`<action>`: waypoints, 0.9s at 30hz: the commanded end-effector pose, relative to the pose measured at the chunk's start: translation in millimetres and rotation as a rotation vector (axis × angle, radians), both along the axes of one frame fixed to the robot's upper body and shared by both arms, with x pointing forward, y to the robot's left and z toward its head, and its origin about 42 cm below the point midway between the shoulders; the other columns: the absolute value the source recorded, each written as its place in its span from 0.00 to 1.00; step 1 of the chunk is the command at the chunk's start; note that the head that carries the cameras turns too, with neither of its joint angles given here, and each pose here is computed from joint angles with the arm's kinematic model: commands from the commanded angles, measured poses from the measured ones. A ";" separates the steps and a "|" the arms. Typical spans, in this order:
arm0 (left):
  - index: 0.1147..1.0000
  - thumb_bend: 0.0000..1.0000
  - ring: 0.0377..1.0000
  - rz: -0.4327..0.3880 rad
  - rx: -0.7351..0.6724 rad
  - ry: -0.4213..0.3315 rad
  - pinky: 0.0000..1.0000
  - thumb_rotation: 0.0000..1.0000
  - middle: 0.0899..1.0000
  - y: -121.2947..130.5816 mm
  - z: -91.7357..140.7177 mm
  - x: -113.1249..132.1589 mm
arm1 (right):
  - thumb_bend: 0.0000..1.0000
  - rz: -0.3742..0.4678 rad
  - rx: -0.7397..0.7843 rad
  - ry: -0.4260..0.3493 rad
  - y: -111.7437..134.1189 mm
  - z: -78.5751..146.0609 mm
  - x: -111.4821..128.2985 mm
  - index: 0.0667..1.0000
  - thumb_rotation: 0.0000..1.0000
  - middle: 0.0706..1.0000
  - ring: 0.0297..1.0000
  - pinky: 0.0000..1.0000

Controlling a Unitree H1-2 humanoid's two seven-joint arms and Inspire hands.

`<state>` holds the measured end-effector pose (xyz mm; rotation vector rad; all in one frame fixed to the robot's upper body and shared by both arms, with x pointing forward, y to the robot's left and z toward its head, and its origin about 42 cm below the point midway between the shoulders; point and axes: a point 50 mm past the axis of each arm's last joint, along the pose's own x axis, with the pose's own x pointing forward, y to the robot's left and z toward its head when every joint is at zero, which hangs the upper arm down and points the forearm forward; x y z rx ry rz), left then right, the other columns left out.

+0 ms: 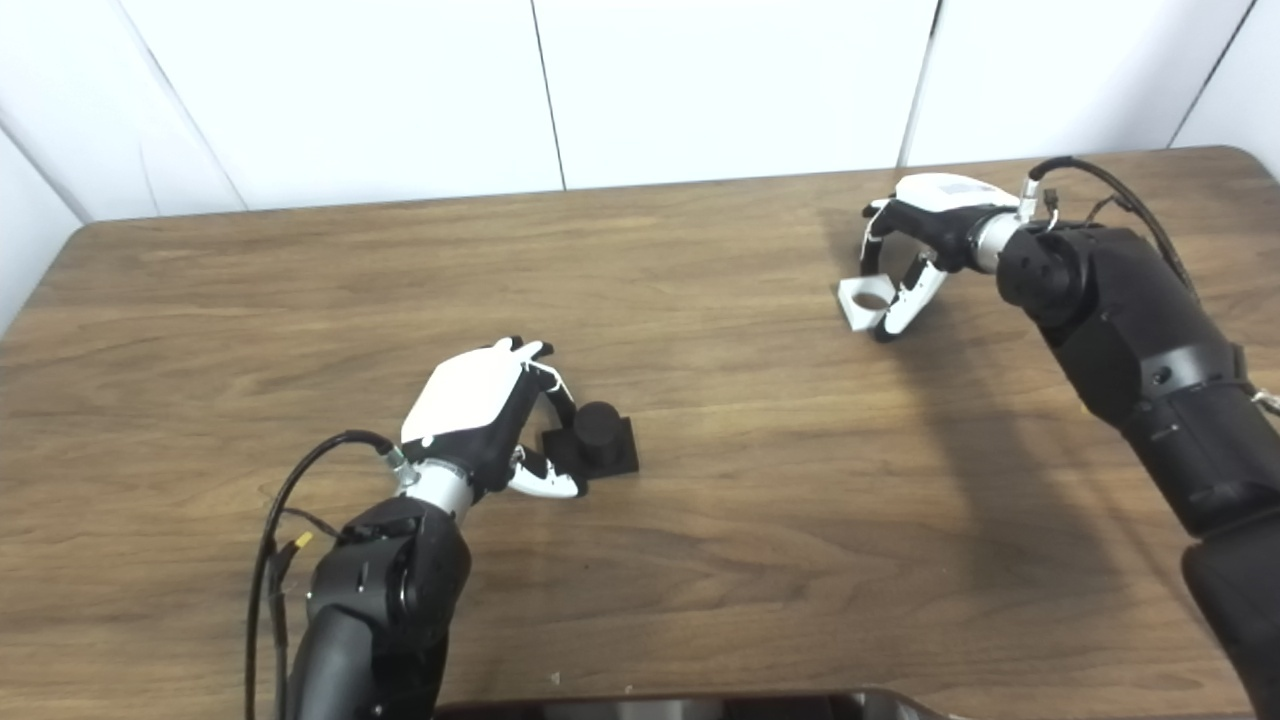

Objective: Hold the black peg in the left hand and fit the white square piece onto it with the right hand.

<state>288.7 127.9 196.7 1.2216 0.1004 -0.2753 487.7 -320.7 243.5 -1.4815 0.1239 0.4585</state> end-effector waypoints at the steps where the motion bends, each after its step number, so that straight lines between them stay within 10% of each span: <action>1: 0.42 0.53 1.00 -0.008 -0.013 -0.047 1.00 0.06 0.95 -3.2 12.7 4.6 | 0.53 0.011 0.001 -0.094 -0.9 28.9 10.6 0.46 0.15 0.95 1.00 0.99; 27: 0.42 0.52 1.00 -0.010 0.000 -0.056 1.00 0.06 0.93 -3.6 15.5 5.4 | 0.52 0.017 0.013 -0.108 1.0 22.3 8.2 0.46 0.15 0.95 1.00 0.97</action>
